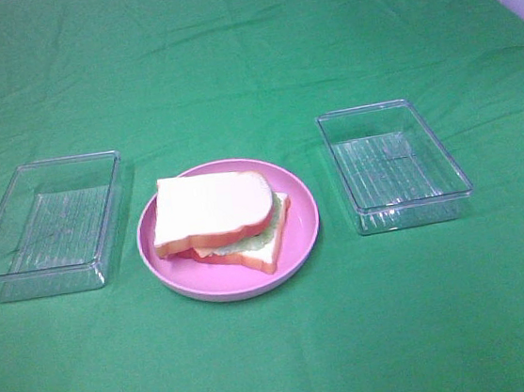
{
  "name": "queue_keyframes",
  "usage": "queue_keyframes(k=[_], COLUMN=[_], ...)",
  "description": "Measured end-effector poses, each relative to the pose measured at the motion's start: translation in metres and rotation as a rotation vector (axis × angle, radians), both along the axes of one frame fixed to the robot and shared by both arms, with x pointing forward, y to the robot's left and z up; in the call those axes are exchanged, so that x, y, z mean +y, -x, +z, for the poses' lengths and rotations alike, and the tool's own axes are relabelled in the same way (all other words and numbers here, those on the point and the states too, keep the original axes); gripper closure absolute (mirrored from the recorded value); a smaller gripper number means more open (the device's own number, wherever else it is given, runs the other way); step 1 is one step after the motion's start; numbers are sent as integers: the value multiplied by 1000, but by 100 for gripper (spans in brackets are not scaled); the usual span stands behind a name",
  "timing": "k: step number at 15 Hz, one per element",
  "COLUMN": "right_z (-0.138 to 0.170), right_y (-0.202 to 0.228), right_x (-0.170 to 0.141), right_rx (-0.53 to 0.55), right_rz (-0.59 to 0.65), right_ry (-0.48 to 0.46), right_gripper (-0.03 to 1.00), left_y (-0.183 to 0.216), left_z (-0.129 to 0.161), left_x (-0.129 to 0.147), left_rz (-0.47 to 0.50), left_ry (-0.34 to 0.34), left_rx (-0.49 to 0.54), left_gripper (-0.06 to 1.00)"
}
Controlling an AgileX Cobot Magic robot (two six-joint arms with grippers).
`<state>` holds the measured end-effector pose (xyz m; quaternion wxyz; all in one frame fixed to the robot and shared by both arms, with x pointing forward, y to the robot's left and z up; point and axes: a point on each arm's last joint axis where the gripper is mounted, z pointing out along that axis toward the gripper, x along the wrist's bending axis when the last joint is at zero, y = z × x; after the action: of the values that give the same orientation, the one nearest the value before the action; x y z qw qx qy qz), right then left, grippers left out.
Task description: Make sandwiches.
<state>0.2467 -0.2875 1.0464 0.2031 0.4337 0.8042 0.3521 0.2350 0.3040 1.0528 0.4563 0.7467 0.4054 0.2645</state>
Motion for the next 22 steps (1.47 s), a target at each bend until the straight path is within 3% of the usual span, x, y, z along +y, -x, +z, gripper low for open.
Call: queue_keyframes(k=[5,10,13,18,22], right_z=[0,0,0,0,1], right_y=[0,-3,-4,-4,8], right_x=[0,-3,-3,-3,-4], right_rx=[-1,0,1,-1,-79], right_rz=[-35,-336,-397,-400,-422], right_ry=[-1,-8,-10,-11,-30], right_gripper=[20,20,20,20,20], left_y=[0,1,2,2,2], left_z=[0,0,0,0,0], left_x=[0,-2,-3,-3,-3], left_rz=[34,378,583,616,616], left_ry=[0,0,0,0,0], left_rx=[0,0,0,0,0], left_gripper=[18,18,18,18,18])
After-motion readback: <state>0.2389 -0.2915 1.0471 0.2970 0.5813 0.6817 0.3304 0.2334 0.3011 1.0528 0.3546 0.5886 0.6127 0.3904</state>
